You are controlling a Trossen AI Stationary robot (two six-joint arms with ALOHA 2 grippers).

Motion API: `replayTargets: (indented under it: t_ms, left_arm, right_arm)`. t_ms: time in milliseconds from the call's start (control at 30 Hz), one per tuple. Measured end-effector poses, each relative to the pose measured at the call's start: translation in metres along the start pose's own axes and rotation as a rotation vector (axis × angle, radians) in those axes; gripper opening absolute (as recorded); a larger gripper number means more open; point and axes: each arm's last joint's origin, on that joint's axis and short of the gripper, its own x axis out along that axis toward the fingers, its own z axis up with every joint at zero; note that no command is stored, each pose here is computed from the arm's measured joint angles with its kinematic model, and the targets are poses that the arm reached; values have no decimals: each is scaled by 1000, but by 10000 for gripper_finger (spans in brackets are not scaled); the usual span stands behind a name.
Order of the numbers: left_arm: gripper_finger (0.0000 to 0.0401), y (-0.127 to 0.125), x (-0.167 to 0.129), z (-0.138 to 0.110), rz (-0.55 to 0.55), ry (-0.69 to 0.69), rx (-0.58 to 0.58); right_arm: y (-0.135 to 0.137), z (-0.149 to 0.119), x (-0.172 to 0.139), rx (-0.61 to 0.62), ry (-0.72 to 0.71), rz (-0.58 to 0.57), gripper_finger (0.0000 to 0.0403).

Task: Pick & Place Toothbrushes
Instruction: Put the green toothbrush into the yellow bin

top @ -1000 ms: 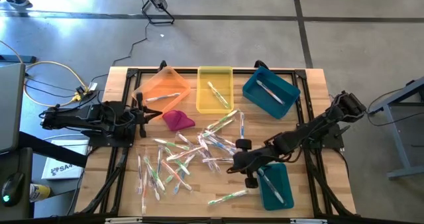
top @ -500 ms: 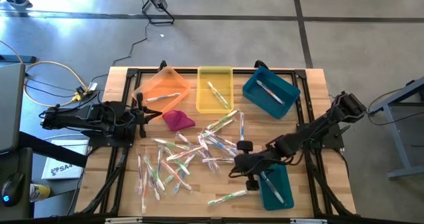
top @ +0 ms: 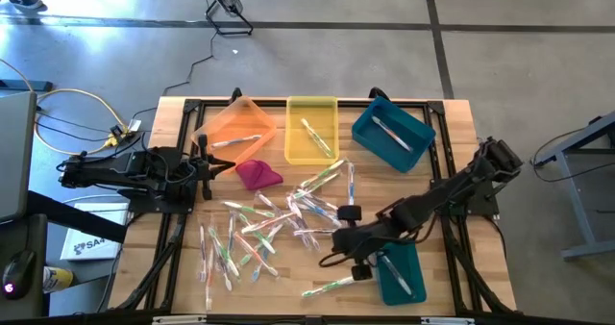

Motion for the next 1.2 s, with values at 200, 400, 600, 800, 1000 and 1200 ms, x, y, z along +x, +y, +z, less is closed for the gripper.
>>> replayTargets:
  t_ms: [200,400,600,800,1000,1200]
  left_arm:
    - [3,0,0,0,0,0,0]
    - [3,0,0,0,0,1,0]
    - [3,0,0,0,0,0,1]
    - [3,0,0,0,0,1,1]
    - [3,0,0,0,0,1,1]
    - [3,0,0,0,0,1,1]
  right_arm:
    - [6,9,8,5,68,18,3]
    - [11,9,23,48,192,47,3]
    - [25,-5,47,-2,309,143,3]
    - [26,-7,51,153,335,138,3]
    - [26,-5,52,118,292,88,23]
    - [27,-5,52,106,281,88,88]
